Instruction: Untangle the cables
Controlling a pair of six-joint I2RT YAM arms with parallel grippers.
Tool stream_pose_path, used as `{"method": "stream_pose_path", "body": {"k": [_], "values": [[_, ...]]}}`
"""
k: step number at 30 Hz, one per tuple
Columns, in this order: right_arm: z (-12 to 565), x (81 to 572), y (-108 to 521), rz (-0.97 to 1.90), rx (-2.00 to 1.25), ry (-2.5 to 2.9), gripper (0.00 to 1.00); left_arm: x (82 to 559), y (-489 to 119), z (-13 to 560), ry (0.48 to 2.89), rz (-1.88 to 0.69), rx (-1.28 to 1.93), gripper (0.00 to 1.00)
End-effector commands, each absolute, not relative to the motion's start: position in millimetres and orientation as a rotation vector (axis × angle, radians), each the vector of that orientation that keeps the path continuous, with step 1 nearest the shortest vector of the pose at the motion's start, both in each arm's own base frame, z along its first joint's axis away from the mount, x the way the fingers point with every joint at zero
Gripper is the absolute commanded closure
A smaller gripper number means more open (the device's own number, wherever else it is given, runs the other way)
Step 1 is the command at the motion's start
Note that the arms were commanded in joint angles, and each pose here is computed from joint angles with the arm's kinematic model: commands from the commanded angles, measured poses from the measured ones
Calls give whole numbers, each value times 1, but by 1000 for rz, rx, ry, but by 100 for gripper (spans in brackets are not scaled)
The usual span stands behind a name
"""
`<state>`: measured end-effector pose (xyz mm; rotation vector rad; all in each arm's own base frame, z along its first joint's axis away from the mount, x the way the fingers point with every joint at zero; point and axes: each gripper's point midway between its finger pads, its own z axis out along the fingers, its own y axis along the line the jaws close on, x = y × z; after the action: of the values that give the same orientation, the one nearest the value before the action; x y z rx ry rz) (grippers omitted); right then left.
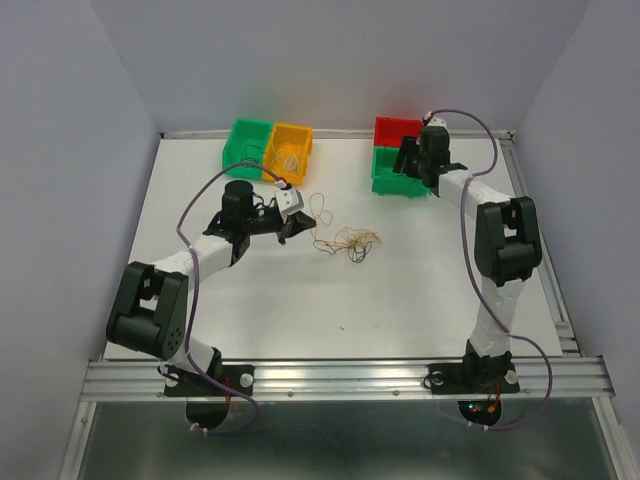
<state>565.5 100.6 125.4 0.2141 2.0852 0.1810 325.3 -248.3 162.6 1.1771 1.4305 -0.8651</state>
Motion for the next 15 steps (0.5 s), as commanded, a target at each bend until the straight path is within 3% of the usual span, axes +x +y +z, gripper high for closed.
{"method": "stream_pose_path", "body": {"k": [1, 15], "values": [[113, 562, 114, 237, 158, 2125, 31, 326, -249, 188, 1343, -839, 1190, 100], [117, 481, 145, 284, 73, 2144, 31, 325, -248, 190, 1342, -837, 1189, 100]]}}
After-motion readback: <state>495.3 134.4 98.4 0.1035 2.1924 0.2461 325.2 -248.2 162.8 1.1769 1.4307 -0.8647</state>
